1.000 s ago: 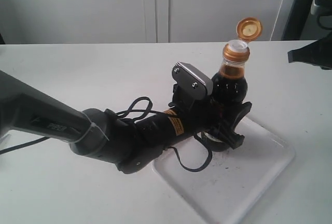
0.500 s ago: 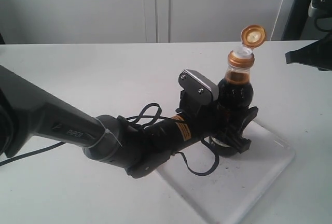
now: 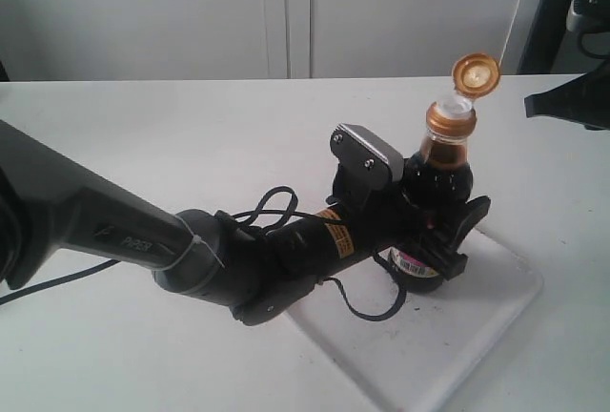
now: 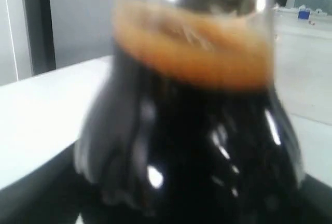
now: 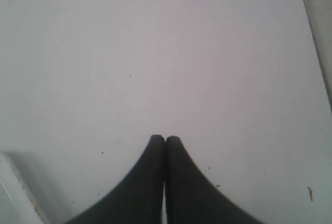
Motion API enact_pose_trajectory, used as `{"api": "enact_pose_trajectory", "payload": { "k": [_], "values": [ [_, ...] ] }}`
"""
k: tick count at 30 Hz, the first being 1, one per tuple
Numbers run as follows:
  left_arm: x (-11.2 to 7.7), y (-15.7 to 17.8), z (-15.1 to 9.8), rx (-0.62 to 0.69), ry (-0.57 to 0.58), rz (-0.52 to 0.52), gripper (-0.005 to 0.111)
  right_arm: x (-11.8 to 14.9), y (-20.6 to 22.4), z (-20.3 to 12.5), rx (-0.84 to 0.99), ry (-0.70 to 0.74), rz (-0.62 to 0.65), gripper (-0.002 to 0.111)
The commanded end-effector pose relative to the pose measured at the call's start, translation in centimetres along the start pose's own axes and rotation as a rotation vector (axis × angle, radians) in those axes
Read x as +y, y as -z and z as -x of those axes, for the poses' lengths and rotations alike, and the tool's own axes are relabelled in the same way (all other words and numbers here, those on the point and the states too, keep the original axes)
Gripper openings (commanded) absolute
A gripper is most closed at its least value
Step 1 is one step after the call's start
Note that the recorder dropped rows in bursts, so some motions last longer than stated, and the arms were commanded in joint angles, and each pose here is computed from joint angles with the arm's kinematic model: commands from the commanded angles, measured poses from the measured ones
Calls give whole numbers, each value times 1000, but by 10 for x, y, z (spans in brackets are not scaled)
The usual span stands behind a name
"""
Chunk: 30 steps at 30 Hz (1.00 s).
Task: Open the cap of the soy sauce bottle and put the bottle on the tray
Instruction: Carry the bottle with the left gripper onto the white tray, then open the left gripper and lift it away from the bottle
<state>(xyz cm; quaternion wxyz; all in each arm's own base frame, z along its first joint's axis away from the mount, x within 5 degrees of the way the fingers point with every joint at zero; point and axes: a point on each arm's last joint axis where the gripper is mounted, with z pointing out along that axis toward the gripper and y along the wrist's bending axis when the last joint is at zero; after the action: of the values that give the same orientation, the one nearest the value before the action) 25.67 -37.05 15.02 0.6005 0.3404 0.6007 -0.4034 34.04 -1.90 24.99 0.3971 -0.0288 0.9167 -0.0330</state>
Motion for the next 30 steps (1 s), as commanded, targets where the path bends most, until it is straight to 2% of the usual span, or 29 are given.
{"api": "enact_pose_trajectory", "payload": {
  "k": [1, 4, 15, 30],
  "values": [
    [-3, -2, 13, -68, -1, -21, 98, -2, -1, 0, -9, -8, -4, 0],
    [-3, -2, 13, -68, -1, -21, 105, -2, -1, 0, -9, -9, -4, 0],
    [-1, -1, 18, -83, 16, 3, 105, -2, 6, 1, 42, 32, 1, 0],
    [-7, 3, 64, -184, -23, -12, 105, -3, 15, 12, 106, 39, 8, 0]
  ]
}}
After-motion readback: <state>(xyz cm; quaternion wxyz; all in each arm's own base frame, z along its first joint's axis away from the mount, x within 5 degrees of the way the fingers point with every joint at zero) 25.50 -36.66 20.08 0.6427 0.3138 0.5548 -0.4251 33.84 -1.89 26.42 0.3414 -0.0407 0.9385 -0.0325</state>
